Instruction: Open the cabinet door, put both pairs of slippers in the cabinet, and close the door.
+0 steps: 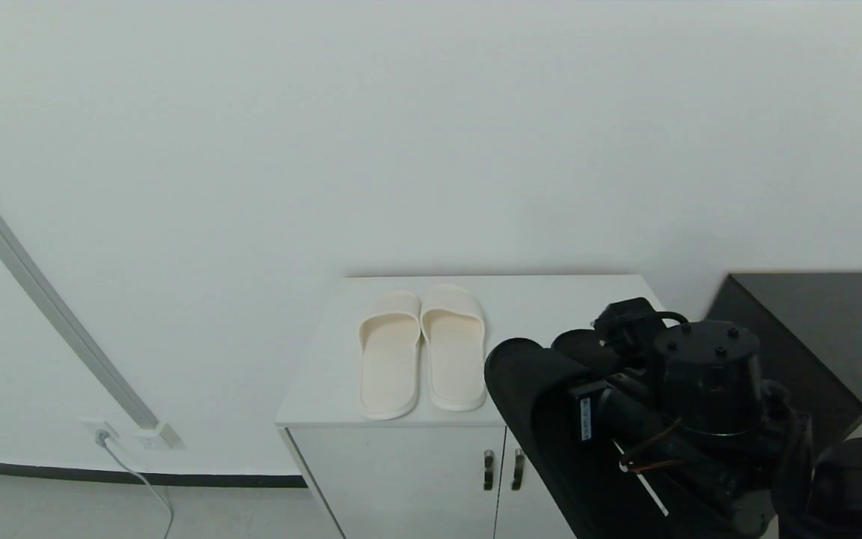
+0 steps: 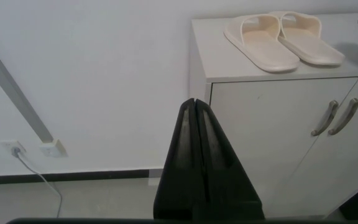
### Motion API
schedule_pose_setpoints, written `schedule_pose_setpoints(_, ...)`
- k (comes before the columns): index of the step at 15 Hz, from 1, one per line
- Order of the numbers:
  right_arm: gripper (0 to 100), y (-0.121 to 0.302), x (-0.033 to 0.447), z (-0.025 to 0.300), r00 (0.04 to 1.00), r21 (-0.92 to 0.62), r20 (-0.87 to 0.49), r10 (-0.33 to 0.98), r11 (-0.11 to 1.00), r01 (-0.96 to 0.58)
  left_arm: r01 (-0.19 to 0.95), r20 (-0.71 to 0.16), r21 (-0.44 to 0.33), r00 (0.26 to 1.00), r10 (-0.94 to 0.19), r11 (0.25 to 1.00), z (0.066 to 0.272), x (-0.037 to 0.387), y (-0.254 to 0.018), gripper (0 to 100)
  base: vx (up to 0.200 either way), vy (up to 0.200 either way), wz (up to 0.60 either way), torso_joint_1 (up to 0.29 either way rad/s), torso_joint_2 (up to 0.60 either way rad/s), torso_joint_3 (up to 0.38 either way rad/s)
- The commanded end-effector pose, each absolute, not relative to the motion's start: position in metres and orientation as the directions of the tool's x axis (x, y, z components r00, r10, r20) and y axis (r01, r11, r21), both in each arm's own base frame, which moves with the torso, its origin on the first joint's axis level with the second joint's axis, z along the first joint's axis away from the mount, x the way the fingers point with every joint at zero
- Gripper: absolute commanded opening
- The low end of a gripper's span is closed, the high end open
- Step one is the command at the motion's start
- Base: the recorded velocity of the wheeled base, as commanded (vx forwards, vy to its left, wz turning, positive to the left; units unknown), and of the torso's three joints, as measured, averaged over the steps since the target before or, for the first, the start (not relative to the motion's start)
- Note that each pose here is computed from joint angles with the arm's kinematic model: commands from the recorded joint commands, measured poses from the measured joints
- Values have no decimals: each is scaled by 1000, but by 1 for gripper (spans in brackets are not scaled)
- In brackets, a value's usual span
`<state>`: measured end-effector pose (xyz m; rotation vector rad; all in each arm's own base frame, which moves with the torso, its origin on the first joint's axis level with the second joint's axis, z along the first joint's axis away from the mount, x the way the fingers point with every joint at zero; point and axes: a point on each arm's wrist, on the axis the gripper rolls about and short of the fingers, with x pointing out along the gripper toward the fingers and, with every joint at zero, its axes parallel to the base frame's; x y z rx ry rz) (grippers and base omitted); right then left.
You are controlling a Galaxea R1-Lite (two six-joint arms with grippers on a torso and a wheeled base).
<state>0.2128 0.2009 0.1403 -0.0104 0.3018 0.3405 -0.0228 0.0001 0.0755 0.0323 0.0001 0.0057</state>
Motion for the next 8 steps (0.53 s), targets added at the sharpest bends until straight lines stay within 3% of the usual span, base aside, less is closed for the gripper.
schedule_pose_setpoints(1, 0, 196, 206, 145, 893, 61, -284, 348, 937, -345, -6, -2, 32, 1000, 6, 999, 76, -23, 0, 0, -200, 0, 0, 7, 7, 2)
schedule_pose_setpoints(8, 0, 197, 203, 143, 884, 62, -292, 366, 929, -364, -6, -2, 32, 1000, 6, 999, 76, -23, 0, 0, -200, 0, 0, 2, 3, 3)
